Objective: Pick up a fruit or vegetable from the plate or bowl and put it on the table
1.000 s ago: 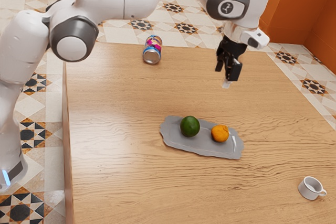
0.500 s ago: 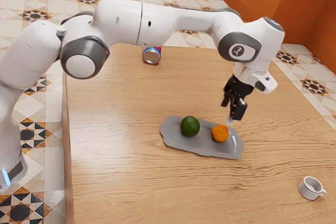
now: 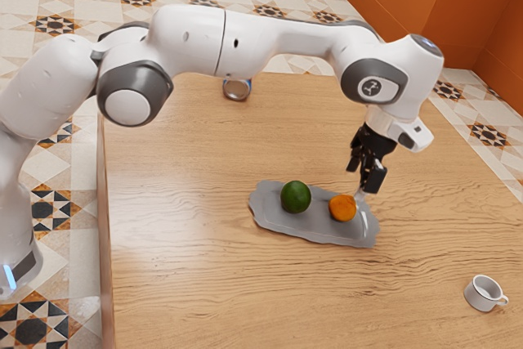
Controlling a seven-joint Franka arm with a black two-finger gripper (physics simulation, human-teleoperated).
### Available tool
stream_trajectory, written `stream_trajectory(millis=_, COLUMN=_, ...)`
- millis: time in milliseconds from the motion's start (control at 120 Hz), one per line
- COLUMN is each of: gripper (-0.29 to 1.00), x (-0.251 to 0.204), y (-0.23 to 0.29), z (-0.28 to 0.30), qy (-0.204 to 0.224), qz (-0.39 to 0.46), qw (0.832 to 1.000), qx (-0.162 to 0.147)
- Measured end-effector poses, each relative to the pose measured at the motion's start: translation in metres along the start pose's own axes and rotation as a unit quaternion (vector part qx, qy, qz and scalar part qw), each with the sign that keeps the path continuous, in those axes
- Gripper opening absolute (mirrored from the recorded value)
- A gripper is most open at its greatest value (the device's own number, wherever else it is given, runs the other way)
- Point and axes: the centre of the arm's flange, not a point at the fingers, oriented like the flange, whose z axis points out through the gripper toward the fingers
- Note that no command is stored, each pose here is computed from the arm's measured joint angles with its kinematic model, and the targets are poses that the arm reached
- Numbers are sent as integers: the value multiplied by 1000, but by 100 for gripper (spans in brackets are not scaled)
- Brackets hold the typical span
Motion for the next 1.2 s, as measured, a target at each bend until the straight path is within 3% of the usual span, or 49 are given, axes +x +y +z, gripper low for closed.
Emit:
stream_trajectory(millis=1117, gripper=70, x=23, y=-26, z=82, qy=-47, qz=-16, qw=999, qx=-3)
stream_trajectory(millis=1200, gripper=62, x=23, y=-25, z=83, qy=-48, qz=-17, qw=999, qx=-4)
